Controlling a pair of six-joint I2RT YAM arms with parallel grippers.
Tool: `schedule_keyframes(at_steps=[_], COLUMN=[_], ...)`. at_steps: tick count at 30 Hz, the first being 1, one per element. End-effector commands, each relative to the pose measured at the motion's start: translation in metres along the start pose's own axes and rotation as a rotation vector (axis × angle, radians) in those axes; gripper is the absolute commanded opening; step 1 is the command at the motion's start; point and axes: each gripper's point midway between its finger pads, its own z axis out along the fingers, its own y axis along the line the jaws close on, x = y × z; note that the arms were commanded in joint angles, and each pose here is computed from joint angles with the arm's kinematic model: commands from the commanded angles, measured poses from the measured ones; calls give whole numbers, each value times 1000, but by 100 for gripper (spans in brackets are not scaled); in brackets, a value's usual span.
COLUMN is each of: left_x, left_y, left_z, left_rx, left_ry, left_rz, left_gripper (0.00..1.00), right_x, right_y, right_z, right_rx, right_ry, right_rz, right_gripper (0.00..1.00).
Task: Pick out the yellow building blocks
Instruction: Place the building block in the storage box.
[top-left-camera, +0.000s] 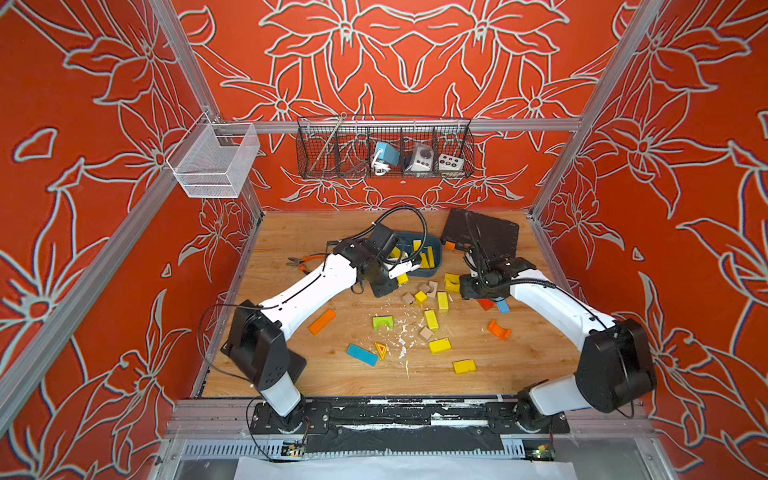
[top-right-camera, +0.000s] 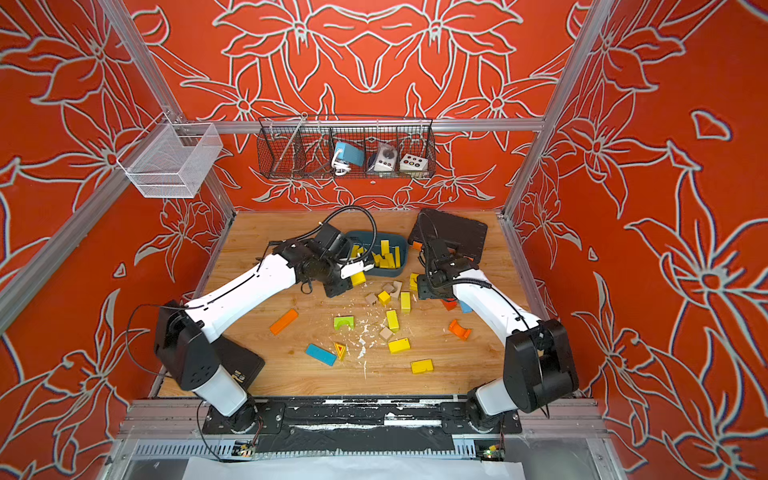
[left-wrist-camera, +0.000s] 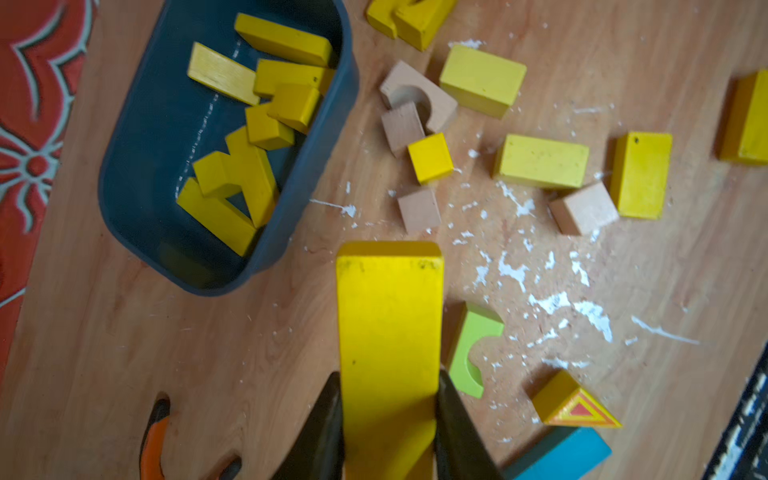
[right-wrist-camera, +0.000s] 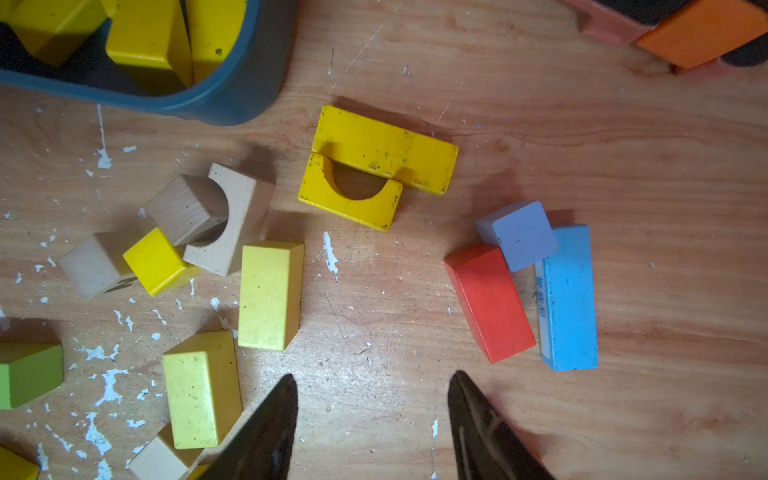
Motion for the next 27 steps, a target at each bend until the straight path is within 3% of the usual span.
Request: schedule_keyframes(at_steps=[1,10,17,27], left_x=[-17,-62,-62,-46], left_y=[27,94,133,138], left_z=[23,84,115,152], left_rx=[-69,-179,-255,-252], left_ry=[4,-28,-13,29], left_rz=[-45,-102,-117,-108], left_gripper=[17,17,18,22], right_x=[6,19,11,-12], right_y=[-1,1,2,7], right_z=[-5,-2,3,21], right_rx=[-17,-46,-35,-29], right_ry=[-9,8,5,16], right_rz=[44,71,44,10], right_gripper=[60,61,61,61])
